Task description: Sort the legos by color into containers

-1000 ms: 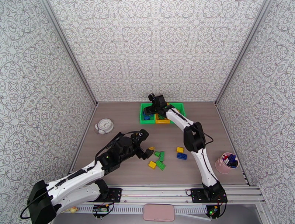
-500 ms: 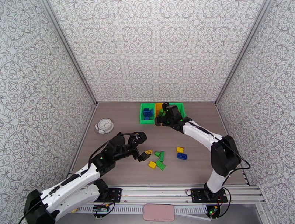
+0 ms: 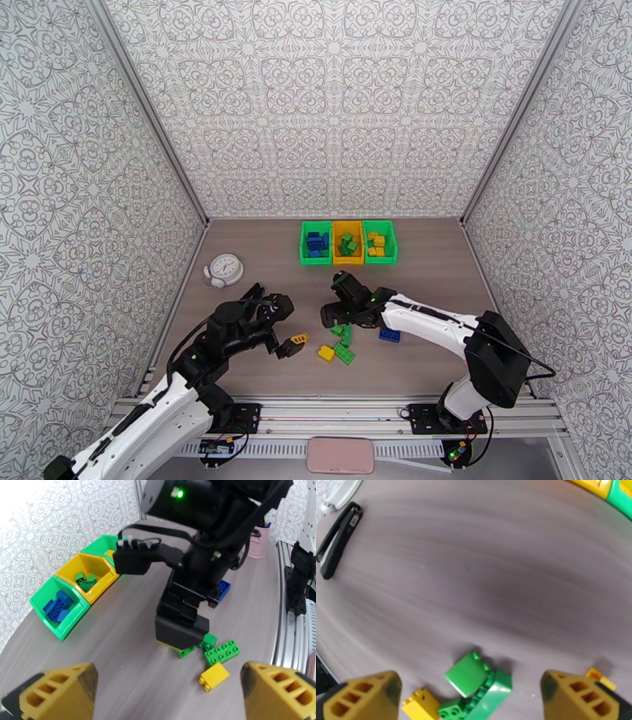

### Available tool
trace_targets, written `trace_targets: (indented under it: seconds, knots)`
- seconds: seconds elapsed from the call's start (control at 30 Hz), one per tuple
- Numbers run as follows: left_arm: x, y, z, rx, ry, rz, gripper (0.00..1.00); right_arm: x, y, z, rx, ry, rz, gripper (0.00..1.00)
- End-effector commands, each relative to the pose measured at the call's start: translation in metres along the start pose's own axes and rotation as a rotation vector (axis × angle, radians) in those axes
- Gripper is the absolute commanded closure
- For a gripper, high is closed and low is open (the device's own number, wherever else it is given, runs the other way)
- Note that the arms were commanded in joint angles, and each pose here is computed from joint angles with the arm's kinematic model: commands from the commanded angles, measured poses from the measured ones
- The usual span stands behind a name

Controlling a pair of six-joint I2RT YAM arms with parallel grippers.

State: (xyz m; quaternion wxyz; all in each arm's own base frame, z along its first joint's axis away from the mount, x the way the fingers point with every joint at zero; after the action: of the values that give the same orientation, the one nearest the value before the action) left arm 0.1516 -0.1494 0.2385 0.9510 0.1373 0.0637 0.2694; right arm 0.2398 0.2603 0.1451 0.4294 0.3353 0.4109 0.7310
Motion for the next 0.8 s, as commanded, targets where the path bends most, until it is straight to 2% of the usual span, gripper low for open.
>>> trace_targets:
  seconds: [0.0, 0.17, 0.27, 0.57, 0.77]
  knots:
    - [-0.006, 0.01, -0.015, 0.043, 0.002, -0.005, 0.0, -0.001, -0.011, -0.014, 0.118, -0.047, -0.03, 0.05]
    - [-0.012, 0.015, -0.023, 0.017, 0.024, -0.02, 0.0, -0.005, -0.018, -0.025, 0.18, -0.049, -0.044, 0.08]
    - [-0.017, 0.012, -0.028, 0.009, 0.032, -0.048, 0.0, -0.005, -0.019, -0.032, 0.202, -0.049, -0.028, 0.07]
    - [-0.019, 0.001, -0.039, -0.019, 0.062, -0.004, 0.0, -0.007, -0.018, -0.04, 0.241, -0.011, -0.03, 0.04]
    - [-0.021, -0.002, -0.046, 0.002, 0.059, -0.01, 0.0, -0.014, -0.018, -0.051, 0.248, -0.014, -0.047, 0.04]
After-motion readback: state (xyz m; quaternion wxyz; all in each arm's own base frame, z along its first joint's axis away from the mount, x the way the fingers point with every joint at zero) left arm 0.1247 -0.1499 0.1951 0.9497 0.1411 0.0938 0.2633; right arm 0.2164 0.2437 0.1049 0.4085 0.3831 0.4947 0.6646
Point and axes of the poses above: each hand's point on the last joint's axis, 136 mm out from that joint toward the fingers, its own y axis back along the fingers, its own x axis along the line the jaws close on, z = x × y, the point moved 7 cm from there along y, back along the fingers, and after that the axes turned 9 degrees about y, right-handed, at the moved point
